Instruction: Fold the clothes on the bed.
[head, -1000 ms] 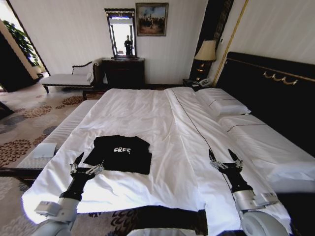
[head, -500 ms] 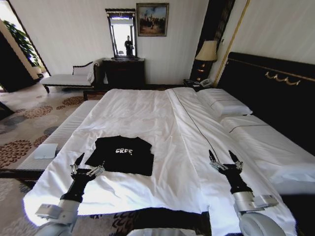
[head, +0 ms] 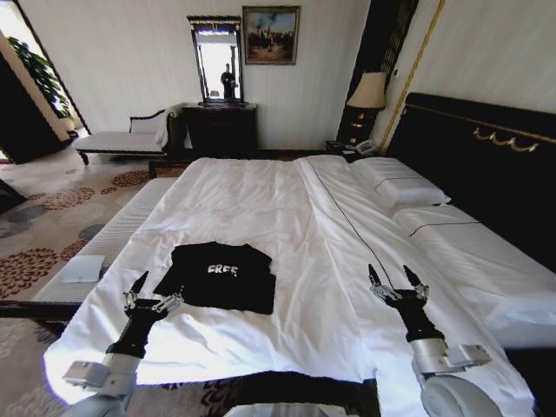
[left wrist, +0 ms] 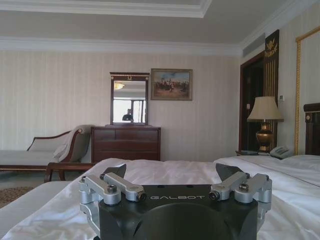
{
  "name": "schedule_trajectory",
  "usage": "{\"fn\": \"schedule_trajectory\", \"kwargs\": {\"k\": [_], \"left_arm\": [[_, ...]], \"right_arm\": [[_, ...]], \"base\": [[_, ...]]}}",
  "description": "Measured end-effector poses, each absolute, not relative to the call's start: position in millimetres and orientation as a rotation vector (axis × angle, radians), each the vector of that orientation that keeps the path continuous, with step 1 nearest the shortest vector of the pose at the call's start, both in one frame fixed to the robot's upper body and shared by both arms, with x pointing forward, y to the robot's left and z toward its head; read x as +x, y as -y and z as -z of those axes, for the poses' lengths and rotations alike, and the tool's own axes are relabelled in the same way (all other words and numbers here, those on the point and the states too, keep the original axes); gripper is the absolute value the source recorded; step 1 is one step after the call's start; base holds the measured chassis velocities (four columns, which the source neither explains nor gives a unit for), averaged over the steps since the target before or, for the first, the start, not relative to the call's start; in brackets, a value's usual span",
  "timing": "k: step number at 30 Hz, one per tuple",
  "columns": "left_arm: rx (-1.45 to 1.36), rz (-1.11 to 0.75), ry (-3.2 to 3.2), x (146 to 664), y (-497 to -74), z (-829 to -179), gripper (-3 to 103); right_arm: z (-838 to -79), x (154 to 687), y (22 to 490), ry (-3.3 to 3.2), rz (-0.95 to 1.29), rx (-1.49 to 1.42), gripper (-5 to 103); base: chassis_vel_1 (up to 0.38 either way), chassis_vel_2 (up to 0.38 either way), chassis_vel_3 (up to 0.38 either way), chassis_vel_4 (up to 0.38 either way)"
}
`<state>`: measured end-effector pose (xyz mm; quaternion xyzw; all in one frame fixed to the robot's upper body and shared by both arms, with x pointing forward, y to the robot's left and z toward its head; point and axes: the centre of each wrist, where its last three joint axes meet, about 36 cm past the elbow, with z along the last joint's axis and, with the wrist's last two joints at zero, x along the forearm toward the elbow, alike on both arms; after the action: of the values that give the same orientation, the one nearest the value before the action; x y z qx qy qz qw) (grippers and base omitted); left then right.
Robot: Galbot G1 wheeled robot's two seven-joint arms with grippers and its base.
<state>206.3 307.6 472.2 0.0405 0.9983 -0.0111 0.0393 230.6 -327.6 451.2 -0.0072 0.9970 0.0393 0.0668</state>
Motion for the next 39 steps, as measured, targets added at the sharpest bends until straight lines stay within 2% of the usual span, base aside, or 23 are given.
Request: {"fn": "schedule_trajectory", "kwargs": {"k": [22,39], "left_arm": [[0.108,0.044,-3.076,209,-311,-463,100],[0.092,0.05,-3.076,207,-311,-461,100]], "right_arm": [[-446,234,328,-3.011,-0.131,0.002,100],[-447,232,325,-2.966,-0.147,-0.056,100]], "base": [[0.064,0.123,-0.07,-0.127],[0.01,0.018,-0.008,-0.015]]}}
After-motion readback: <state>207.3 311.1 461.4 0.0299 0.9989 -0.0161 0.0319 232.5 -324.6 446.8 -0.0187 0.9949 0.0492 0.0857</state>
